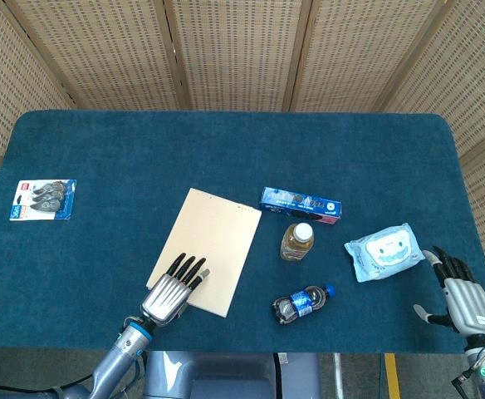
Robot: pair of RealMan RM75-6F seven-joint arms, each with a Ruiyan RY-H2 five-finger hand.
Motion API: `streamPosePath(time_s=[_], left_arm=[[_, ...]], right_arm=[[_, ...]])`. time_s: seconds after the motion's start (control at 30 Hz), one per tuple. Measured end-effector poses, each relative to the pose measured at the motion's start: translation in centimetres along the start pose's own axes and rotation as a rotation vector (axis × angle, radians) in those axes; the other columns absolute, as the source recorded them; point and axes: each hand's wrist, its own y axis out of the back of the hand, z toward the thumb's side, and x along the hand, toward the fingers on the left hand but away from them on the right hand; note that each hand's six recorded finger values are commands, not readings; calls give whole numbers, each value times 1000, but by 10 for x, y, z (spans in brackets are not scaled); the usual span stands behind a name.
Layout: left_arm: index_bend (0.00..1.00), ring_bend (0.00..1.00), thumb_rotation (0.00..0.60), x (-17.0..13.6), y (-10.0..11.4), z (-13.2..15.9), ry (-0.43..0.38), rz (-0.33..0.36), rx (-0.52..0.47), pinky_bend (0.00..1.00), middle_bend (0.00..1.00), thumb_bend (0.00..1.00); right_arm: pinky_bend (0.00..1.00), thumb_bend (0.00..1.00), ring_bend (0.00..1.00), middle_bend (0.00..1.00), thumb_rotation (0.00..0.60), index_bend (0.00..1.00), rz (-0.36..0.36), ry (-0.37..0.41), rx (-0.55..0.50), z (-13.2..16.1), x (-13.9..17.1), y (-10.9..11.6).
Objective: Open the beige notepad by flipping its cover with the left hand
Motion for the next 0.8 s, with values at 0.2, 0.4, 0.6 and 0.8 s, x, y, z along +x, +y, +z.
streamPosePath(time_s=[0.2,0.4,0.6,0.8], left_arm=[[108,0,600,3,1,-1,5,3,4,0,0,394],[108,0,600,7,-1,-3,13,-2,15,0,0,400],[114,0,600,10,-2,-4,21,3,26,0,0,423],[125,0,600,14,0,-6,30,16,31,0,0,493]], right_arm=[[0,260,0,0,600,0,0,1,-2,0,0,0],[0,260,0,0,600,0,0,0,-3,0,0,0],[0,260,0,0,600,0,1,0,-4,0,0,0],[0,260,0,0,600,0,2,0,-6,0,0,0]])
